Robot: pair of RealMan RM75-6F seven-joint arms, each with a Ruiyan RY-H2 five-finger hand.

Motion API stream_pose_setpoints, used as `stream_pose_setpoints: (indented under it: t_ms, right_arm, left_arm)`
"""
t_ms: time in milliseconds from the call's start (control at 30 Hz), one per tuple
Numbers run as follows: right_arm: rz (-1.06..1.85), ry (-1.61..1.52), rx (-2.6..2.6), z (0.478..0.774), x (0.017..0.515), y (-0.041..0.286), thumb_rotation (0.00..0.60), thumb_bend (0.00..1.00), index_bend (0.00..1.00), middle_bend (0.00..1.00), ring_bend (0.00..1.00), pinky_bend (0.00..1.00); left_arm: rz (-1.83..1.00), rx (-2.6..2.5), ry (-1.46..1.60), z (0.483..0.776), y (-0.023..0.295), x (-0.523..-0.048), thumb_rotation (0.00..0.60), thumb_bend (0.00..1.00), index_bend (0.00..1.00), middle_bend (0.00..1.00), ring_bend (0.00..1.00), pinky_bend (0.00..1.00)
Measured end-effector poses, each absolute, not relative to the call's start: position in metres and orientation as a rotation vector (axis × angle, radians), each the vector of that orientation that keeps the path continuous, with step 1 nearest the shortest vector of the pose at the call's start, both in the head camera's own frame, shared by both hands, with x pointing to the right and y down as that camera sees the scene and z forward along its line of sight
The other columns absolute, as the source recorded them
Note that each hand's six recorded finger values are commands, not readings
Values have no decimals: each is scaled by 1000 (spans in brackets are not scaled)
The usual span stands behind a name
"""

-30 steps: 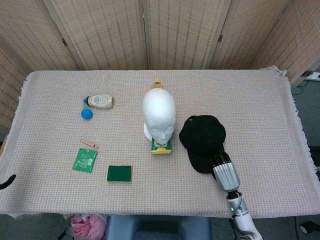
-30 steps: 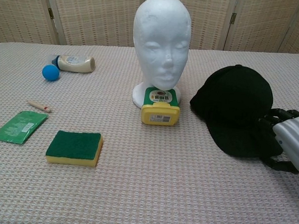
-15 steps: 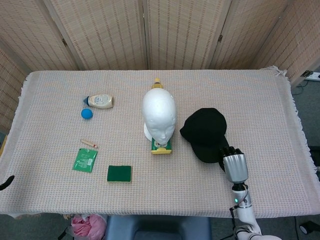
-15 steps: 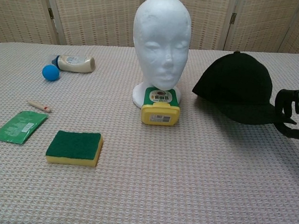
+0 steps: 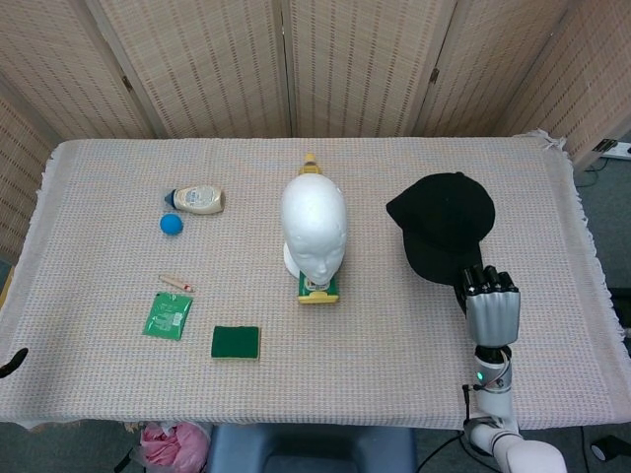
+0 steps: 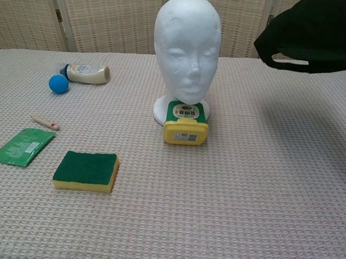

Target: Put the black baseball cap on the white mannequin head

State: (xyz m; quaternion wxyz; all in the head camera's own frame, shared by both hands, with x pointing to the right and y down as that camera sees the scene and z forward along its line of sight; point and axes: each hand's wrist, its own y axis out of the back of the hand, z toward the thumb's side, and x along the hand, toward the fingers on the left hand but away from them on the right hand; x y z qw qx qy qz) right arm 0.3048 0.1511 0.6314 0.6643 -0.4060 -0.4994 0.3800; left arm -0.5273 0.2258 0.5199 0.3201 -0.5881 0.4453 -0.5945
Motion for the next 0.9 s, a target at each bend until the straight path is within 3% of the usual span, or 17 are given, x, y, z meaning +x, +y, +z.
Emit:
stream_pose_setpoints:
  t_ms: [467,900]
  right_arm:
    - [680,-1182,-809,592,261,111,600,475,815,717,687,858]
    - [557,-1225,-911,568,197,107,600,467,815,717,687,858]
  left_arm:
    - [-1577,-1542,1162,523,226,-528,600,245,24,0,0,131]
    - [-1582,-1543,1164,525,224,-527,600,245,24,0,0,132]
